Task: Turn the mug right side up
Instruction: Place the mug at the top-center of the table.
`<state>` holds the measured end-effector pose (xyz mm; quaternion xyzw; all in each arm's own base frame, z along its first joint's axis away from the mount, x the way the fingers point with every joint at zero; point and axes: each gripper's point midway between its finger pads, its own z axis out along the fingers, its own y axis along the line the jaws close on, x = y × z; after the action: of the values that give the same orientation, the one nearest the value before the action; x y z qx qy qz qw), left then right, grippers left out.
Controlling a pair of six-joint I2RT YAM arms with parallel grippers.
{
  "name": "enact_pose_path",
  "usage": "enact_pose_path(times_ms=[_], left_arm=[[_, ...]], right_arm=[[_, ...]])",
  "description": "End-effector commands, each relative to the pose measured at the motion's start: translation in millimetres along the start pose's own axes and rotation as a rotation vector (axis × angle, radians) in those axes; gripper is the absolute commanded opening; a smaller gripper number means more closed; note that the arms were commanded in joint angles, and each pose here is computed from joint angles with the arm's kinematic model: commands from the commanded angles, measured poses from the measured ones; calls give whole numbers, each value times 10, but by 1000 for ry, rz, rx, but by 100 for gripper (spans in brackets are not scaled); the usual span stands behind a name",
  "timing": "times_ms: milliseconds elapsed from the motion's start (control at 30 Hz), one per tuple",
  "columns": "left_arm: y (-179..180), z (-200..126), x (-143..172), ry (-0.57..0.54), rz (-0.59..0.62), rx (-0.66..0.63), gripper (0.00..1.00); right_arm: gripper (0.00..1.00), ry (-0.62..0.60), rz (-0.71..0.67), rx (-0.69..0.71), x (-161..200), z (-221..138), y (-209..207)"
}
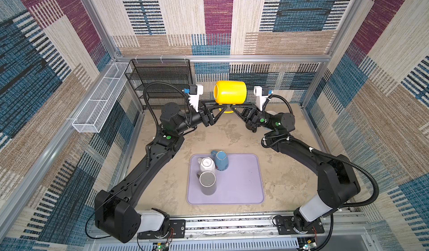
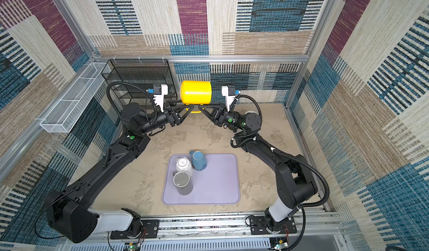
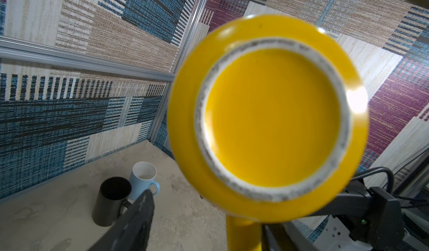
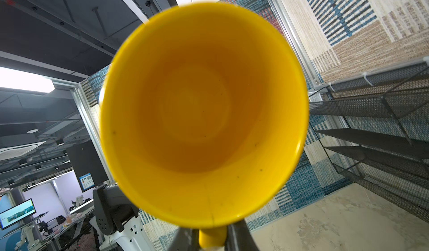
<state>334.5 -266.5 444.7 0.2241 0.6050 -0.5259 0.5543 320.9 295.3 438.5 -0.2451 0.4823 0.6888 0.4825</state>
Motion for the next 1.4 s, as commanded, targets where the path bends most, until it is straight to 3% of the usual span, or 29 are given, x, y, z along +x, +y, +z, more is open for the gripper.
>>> enact_pose_path(times_ms=[0, 433, 800, 1367], left_arm=[[23, 6, 27, 6, 30, -4, 69], [207, 1, 312, 55, -18, -40, 69], [369, -52, 603, 123, -56, -99, 69], [370, -248, 775, 179, -64, -169, 68]], right_arm=[[0, -18, -47, 26, -45, -4, 0], [0, -17, 16, 167, 117, -151, -363], [0, -6, 102, 269, 395, -462, -713], [0, 51, 197, 523, 868, -1002, -1543]])
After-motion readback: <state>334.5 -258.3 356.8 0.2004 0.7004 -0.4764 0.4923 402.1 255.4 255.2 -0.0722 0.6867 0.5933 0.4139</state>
